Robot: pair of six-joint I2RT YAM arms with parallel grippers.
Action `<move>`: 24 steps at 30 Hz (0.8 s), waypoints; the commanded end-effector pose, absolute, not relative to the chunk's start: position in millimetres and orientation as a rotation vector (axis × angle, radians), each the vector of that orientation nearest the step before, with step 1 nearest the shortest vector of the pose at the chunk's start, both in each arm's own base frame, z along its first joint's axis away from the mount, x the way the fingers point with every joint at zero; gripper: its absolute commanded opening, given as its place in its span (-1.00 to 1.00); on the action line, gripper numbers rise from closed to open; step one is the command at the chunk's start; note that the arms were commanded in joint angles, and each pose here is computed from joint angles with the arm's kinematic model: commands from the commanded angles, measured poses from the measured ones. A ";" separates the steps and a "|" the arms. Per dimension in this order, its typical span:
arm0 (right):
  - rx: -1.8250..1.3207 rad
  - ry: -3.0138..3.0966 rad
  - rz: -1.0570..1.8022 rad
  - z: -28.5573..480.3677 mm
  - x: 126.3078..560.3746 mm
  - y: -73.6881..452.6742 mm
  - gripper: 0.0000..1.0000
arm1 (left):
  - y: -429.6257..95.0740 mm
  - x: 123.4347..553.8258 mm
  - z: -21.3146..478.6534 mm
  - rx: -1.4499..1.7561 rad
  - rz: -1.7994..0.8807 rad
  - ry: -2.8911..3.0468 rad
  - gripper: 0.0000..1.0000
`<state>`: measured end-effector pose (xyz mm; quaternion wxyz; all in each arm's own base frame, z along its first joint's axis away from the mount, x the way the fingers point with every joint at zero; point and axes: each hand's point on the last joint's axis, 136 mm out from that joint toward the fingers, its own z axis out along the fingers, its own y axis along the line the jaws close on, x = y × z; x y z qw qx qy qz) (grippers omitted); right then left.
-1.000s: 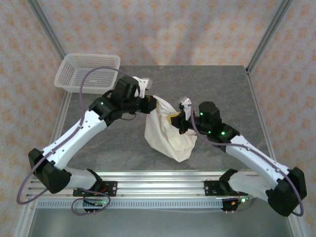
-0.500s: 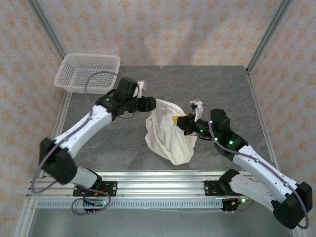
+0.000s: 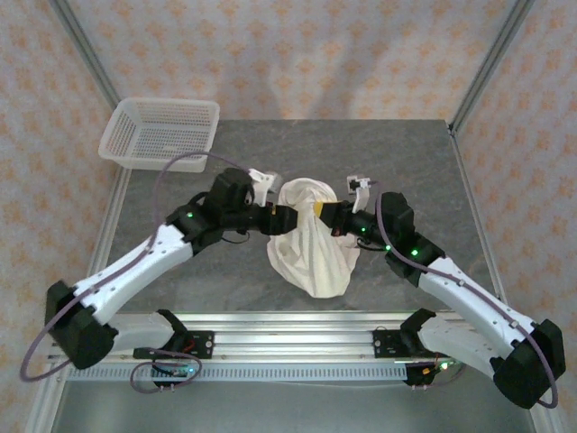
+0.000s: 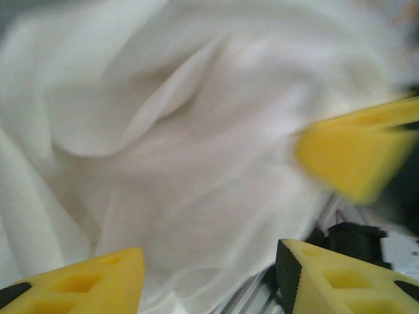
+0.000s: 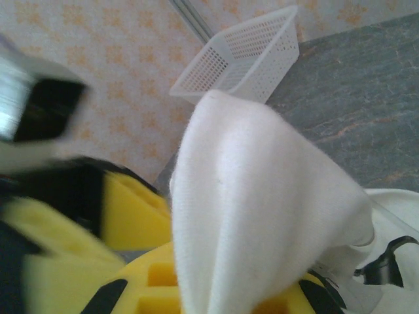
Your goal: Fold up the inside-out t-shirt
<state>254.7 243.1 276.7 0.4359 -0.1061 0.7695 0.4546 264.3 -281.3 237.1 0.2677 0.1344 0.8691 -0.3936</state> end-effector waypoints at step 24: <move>0.097 2.164 0.827 203.5 261.5 166.8 -0.79 | -207.2 287.1 232.2 0.086 -0.854 2.326 -1.00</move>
